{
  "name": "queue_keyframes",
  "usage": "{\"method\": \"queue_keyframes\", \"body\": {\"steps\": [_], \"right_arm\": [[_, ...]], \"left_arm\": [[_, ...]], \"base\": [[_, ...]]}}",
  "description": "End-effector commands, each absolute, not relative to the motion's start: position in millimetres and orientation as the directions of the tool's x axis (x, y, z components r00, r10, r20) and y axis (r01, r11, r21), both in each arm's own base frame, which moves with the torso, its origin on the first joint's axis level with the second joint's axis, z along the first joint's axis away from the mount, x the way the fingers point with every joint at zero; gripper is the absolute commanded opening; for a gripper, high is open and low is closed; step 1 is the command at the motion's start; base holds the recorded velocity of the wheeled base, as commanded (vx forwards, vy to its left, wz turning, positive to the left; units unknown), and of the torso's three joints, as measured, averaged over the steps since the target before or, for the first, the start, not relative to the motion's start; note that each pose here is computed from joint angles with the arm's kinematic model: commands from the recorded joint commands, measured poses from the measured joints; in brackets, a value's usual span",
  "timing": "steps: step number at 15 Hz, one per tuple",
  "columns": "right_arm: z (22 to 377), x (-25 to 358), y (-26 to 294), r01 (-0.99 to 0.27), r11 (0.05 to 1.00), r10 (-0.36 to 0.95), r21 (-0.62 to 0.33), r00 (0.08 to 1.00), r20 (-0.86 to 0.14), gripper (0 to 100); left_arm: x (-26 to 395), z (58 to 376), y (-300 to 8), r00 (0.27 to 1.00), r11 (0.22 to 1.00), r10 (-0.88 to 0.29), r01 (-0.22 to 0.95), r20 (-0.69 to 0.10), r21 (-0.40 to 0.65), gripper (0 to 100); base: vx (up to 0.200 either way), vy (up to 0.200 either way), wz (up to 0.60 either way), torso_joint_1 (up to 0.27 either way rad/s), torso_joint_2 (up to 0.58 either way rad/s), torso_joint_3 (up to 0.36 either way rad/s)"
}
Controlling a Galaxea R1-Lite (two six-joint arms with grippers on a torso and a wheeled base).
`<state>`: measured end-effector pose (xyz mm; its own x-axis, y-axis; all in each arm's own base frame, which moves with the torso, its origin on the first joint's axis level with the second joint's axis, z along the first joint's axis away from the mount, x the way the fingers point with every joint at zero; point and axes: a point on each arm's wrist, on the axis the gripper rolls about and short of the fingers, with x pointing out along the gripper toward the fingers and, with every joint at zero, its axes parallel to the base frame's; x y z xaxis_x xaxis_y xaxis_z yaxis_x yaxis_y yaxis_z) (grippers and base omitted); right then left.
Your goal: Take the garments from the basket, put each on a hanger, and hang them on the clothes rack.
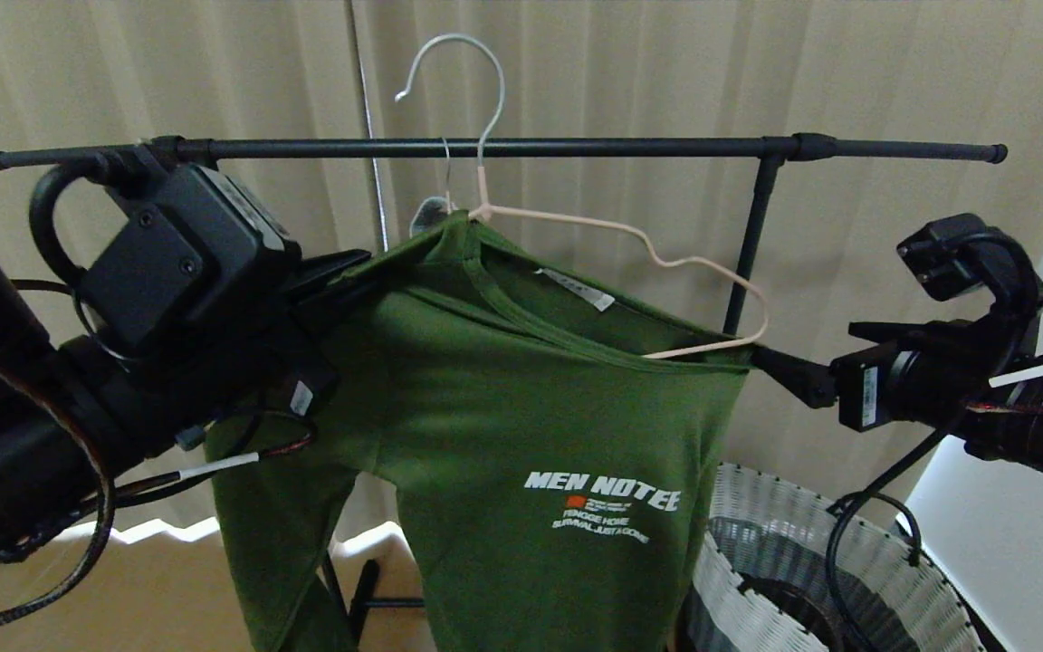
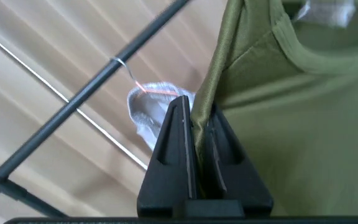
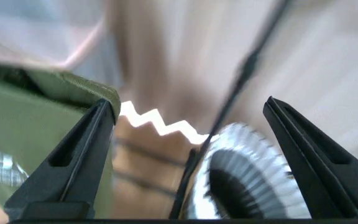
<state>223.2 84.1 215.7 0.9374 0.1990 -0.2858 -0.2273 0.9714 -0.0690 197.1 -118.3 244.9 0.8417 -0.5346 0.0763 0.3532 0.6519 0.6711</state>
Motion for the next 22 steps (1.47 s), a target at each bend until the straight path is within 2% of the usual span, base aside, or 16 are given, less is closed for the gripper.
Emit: {"method": "queue_keyframes", "body": {"steps": [1, 3, 8, 9, 12, 15, 20, 22], "right_arm": [[222.6, 226.9, 80.5, -0.205, 0.976, 0.181, -0.066, 0.948, -0.263, 100], [231.5, 229.8, 78.4, -0.194, 0.979, 0.172, -0.064, 0.953, -0.249, 100], [239.7, 226.8, 83.0, -0.221, 0.973, 0.203, -0.061, 0.954, -0.221, 100], [245.9, 210.5, 100.1, -0.337, 0.940, 0.321, -0.054, 0.926, -0.198, 100], [245.2, 182.4, 125.3, -0.498, 0.860, 0.458, -0.113, 0.849, -0.263, 100], [246.6, 181.8, 138.2, -0.548, 0.819, 0.496, -0.168, 0.825, -0.271, 100], [249.9, 209.8, 159.8, -0.546, 0.818, 0.493, -0.183, 0.828, -0.268, 100], [256.6, 218.5, 168.2, -0.551, 0.806, 0.500, -0.218, 0.830, -0.249, 100]], "left_arm": [[195.9, 238.8, -117.3, 0.844, 0.638, -0.533, 0.358, 0.055, 0.682, 0], [198.8, 231.2, -106.1, 0.878, 0.597, -0.478, 0.300, 0.029, 0.744, 0], [200.3, 221.2, -100.6, 0.890, 0.583, -0.455, 0.305, -0.008, 0.753, 0], [202.5, 224.8, -101.4, 0.902, 0.595, -0.432, 0.281, 0.005, 0.753, 0], [207.4, 228.1, -101.9, 0.933, 0.631, -0.360, 0.233, 0.014, 0.740, 0], [206.0, 224.8, -103.7, 0.929, 0.659, -0.371, 0.262, 0.002, 0.705, 0], [200.6, 220.4, -115.0, 0.905, 0.688, -0.426, 0.335, -0.015, 0.644, 0], [194.3, 218.7, -122.8, 0.884, 0.680, -0.467, 0.374, -0.020, 0.631, 0]], "base": [[0.000, 0.000, 0.00, 0.000, 0.00, 0.000], [0.000, 0.000, 0.00, 0.000, 0.00, 0.000], [0.000, 0.000, 0.00, 0.000, 0.00, 0.000], [0.000, 0.000, 0.00, 0.000, 0.00, 0.000], [0.000, 0.000, 0.00, 0.000, 0.00, 0.000], [0.000, 0.000, 0.00, 0.000, 0.00, 0.000], [0.000, 0.000, 0.00, 0.000, 0.00, 0.000], [0.000, 0.000, 0.00, 0.000, 0.00, 0.000]]}}
